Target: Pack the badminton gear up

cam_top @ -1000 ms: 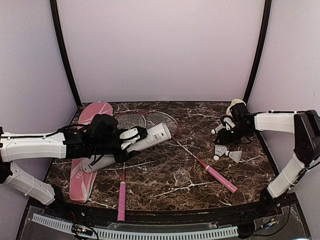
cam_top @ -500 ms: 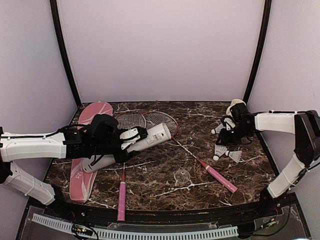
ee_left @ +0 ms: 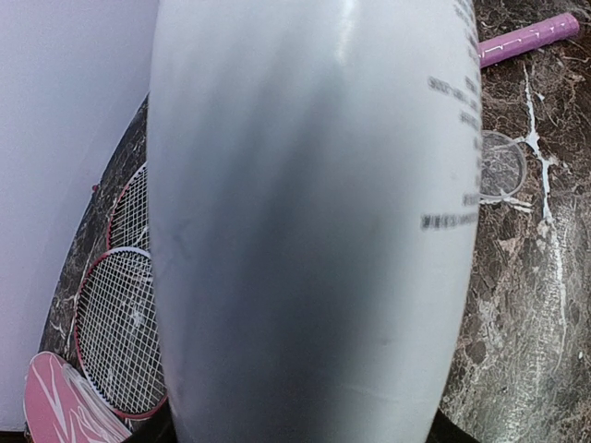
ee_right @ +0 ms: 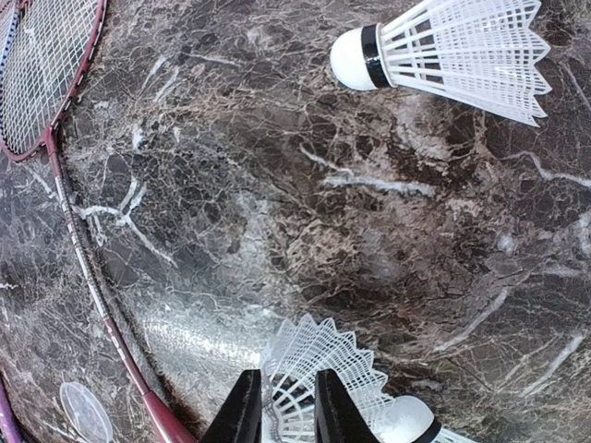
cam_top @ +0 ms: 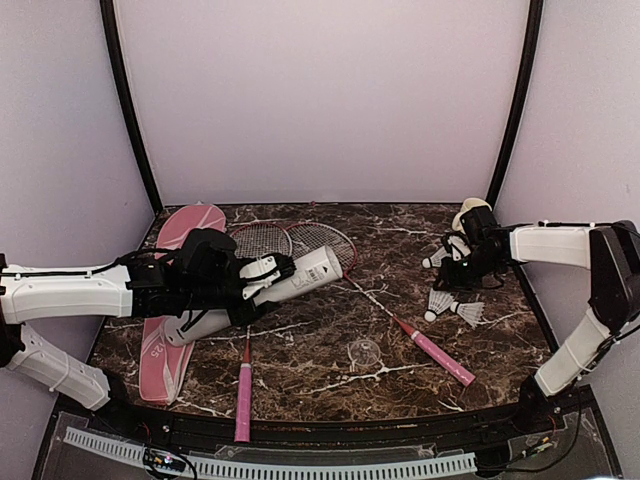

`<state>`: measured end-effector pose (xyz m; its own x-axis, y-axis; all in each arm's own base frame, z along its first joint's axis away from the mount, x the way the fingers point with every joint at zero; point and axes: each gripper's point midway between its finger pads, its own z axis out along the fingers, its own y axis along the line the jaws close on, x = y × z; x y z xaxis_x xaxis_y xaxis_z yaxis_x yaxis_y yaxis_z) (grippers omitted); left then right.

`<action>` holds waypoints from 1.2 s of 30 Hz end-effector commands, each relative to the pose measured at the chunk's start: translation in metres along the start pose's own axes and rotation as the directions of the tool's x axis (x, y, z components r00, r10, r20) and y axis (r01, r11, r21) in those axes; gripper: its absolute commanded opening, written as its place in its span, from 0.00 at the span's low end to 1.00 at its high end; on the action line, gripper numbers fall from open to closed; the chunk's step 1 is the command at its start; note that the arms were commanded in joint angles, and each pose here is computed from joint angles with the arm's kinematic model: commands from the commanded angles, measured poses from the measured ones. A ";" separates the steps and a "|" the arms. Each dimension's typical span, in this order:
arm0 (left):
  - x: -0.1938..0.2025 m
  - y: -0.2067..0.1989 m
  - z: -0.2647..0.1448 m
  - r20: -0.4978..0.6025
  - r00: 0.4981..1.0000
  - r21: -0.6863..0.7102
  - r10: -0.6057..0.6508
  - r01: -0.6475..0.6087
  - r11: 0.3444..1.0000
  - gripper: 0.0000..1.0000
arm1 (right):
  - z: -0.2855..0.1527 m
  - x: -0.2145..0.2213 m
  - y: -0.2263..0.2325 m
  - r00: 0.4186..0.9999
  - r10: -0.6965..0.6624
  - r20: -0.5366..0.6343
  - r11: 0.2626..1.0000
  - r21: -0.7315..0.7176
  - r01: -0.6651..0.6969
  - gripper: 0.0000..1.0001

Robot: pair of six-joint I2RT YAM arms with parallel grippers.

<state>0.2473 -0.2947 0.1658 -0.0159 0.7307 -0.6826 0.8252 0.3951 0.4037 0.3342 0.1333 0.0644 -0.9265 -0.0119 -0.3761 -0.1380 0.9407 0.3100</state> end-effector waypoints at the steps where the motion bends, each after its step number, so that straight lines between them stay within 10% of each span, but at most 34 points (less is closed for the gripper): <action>1: -0.013 0.005 -0.004 0.035 0.999 -0.014 -0.001 0.001 1.000 0.63 | -0.006 -0.001 0.003 1.000 0.008 0.019 1.000 -0.021 -0.008 0.17; 10: -0.014 0.004 -0.005 0.037 0.999 -0.009 -0.002 0.003 1.000 0.63 | -0.008 -0.006 0.017 0.999 0.017 0.035 0.996 -0.093 -0.014 0.00; 36: -0.014 0.003 -0.004 0.039 0.999 -0.005 -0.002 0.003 1.000 0.63 | -0.035 -0.079 0.082 0.822 0.254 0.510 0.915 -0.402 -0.034 0.00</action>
<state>0.2466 -0.2954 0.1650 -0.0156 0.7314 -0.6817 0.8276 0.3921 0.4017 0.3666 0.1978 0.1327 -0.7139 0.3314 -0.6169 -0.2153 0.7345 0.6436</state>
